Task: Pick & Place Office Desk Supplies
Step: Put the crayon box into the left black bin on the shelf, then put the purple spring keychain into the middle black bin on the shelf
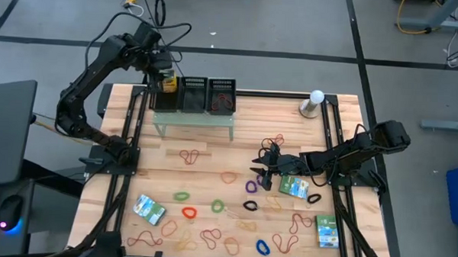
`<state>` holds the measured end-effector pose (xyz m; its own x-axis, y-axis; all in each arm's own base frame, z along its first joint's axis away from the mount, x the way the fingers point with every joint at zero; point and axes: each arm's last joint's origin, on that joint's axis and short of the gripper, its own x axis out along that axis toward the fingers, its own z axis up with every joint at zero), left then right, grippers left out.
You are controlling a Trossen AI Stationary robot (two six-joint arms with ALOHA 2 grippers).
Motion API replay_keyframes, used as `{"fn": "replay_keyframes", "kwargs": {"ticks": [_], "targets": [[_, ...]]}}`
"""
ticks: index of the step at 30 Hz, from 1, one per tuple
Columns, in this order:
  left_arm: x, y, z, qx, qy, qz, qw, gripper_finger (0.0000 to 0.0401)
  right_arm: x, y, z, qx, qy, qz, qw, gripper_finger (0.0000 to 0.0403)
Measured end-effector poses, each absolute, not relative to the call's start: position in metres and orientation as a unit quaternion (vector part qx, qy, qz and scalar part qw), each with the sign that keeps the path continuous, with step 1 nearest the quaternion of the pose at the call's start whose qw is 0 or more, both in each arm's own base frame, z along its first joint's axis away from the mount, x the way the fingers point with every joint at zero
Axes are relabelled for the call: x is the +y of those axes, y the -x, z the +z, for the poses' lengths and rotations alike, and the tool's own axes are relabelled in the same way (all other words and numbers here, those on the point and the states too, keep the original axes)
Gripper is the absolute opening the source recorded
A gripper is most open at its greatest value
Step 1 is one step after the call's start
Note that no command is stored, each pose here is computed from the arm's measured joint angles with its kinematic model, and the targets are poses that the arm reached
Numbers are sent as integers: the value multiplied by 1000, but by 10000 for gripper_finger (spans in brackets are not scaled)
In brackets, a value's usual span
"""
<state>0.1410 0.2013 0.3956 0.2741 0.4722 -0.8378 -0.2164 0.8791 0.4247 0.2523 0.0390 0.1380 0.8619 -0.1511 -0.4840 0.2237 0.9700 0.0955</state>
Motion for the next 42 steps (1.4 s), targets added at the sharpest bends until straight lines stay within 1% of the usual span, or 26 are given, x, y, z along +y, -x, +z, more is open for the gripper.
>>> {"fn": "replay_keyframes", "kwargs": {"ticks": [5,9,12,15,17,20,22,23,28,33,37,42], "targets": [[186,-132,409,552,-129,253,784,165,39,-252,138,243,-76,-98,962,162],[165,-125,422,507,-105,288,805,153,39,-252,138,242,-78,-99,962,162],[149,-122,430,467,-77,296,830,128,39,-253,139,237,-79,-98,963,162],[134,-125,437,417,-46,274,866,95,39,-254,141,229,-75,-95,966,162],[125,-134,438,372,-34,250,893,69,39,-254,141,227,-74,-97,966,159],[111,-153,431,309,-35,221,925,30,38,-254,141,226,-71,-106,966,148],[101,-168,420,273,-42,203,939,10,38,-254,141,226,-70,-108,966,138],[96,-175,414,257,-46,195,945,7,38,-254,141,226,-70,-109,966,132],[69,-206,376,159,-63,190,967,12,38,-254,141,227,-66,-108,966,94],[41,-229,323,78,-60,152,983,14,38,-253,141,229,-66,-109,965,52],[18,-234,283,26,-48,117,992,11,38,-253,140,229,-66,-108,965,24],[-8,-225,235,-11,-18,129,991,11,38,-252,138,242,-71,-109,962,5]]}}
